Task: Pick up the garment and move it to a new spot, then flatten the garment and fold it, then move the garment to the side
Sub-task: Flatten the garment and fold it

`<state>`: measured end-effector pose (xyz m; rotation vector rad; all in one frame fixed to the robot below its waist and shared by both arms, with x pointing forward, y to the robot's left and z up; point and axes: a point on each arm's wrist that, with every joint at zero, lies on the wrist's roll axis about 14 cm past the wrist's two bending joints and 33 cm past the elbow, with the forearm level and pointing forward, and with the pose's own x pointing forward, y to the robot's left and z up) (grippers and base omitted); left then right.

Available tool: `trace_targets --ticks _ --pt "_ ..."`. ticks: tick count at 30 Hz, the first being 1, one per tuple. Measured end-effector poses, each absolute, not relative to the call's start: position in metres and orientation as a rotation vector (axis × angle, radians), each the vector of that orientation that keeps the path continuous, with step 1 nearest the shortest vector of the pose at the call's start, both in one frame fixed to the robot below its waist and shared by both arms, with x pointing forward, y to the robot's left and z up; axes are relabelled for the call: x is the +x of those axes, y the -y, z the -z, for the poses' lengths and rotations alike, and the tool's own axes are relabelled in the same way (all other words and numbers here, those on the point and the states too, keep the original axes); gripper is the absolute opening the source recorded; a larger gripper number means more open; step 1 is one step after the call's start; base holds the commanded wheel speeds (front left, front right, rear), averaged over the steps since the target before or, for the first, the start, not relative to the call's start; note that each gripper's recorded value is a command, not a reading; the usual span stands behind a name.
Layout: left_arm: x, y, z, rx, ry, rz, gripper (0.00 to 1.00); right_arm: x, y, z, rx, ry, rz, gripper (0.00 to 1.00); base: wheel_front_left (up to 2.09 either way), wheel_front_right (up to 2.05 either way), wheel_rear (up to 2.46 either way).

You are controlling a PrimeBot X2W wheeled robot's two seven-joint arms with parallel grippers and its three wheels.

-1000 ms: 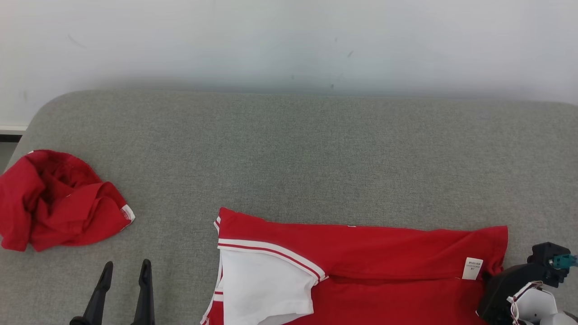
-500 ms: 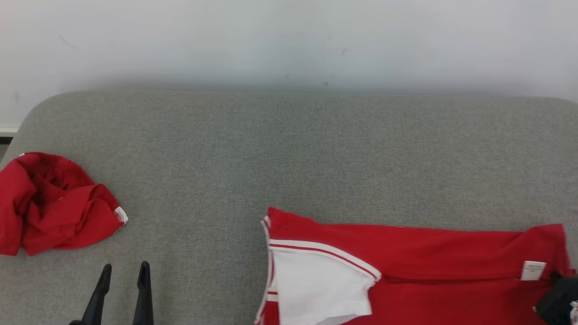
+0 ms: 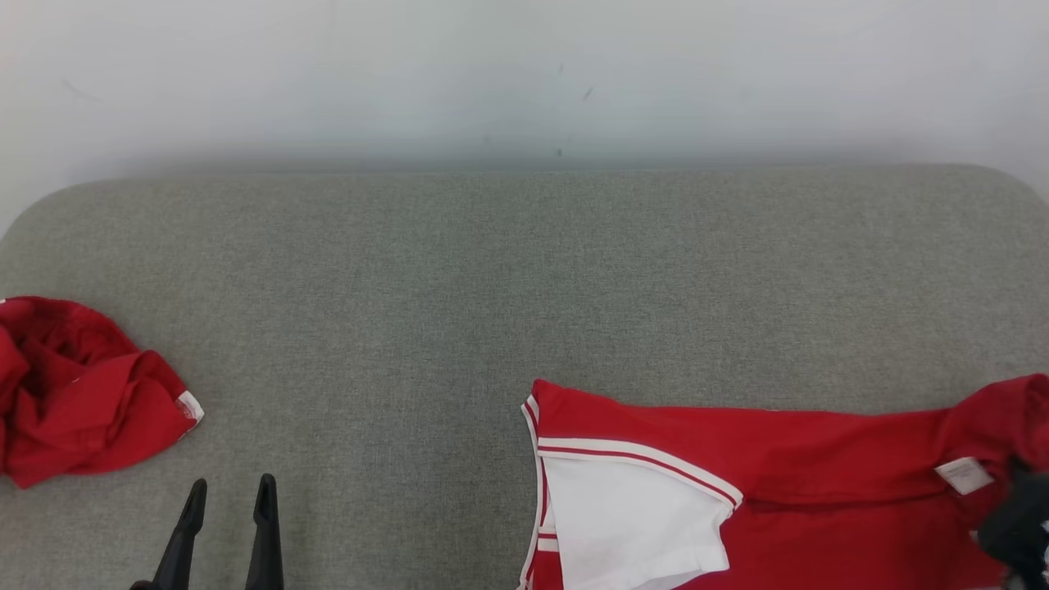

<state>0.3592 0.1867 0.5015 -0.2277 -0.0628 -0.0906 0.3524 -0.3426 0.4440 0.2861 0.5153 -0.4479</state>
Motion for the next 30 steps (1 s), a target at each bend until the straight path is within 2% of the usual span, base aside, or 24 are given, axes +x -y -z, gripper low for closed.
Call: trace_targets --ticks 3,9,10,22,30 --pt "0.36 -0.184 -0.501 -0.232 0.062 0.097 1.0 0.368 0.289 -0.441 0.335 -0.547 0.262 0.0 0.0 0.0 0.0" --pt "0.358 -0.181 -0.5 -0.241 0.059 0.097 1.0 0.371 0.208 -0.436 0.353 -0.599 0.003 0.0 0.0 0.0 0.0" --pt "0.358 -0.181 -0.5 -0.241 0.059 0.097 1.0 0.371 0.208 -0.436 0.353 -0.599 0.003 0.0 0.0 0.0 0.0" --pt "0.35 -0.187 -0.501 -0.242 0.064 0.078 1.0 0.363 0.089 -0.436 0.373 -0.665 -0.364 0.0 0.0 0.0 0.0" --pt "0.344 -0.189 -0.502 -0.244 0.065 0.076 1.0 0.357 0.041 -0.427 0.359 -0.714 -0.501 0.0 0.0 0.0 0.0"
